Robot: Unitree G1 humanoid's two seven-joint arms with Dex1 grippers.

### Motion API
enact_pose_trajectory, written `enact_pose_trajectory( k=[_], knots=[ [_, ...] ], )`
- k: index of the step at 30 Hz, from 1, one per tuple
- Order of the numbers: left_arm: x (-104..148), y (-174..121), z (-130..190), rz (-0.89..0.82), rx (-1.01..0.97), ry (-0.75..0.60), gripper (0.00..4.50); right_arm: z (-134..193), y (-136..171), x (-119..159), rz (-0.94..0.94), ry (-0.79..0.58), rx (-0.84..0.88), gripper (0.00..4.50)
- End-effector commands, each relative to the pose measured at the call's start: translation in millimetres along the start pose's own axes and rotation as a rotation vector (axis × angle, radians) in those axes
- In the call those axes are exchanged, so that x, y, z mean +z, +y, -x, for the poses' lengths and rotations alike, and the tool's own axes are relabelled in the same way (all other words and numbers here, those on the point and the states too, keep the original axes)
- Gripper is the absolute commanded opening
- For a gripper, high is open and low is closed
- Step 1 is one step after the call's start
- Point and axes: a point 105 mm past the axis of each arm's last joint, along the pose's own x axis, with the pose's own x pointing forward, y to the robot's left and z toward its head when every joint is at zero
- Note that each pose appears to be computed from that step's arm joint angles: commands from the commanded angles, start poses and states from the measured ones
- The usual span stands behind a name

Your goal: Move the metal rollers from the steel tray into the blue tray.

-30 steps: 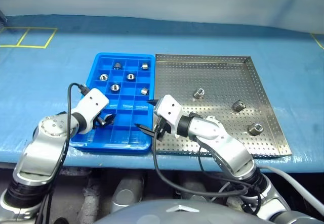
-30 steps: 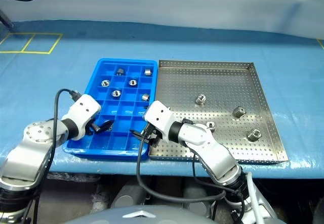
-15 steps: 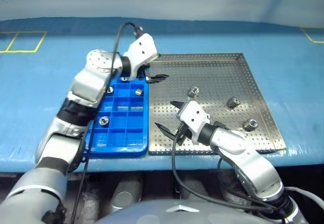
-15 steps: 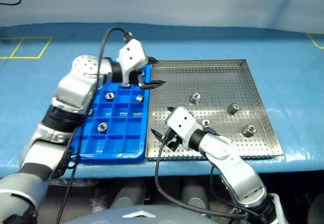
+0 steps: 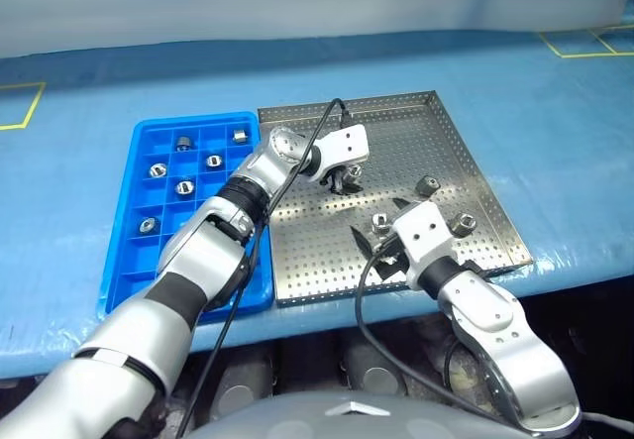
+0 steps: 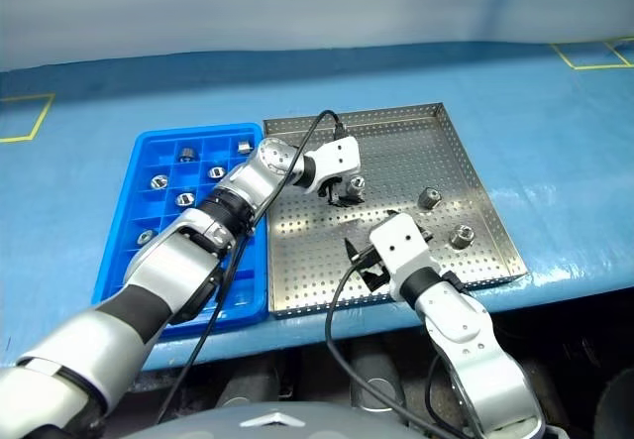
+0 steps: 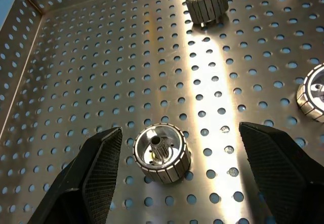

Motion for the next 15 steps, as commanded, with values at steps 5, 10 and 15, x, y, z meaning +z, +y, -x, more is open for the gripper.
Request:
enact_pose_trajectory(
  k=[5,10,15],
  knots=[
    [-2,6,-4,-0.007,0.063,0.017,4.04,4,-14,-4,-0.062,0.001,-0.121,4.5],
    [-14,2,-9,0.043,0.089,0.05,3.87,3,-17,-7,-0.077,0.007,-0.143,4.5],
    [-13,6,-8,0.083,0.115,0.034,2.52,0,-15,-6,-0.079,0.0,-0.135,4.5]
  ],
)
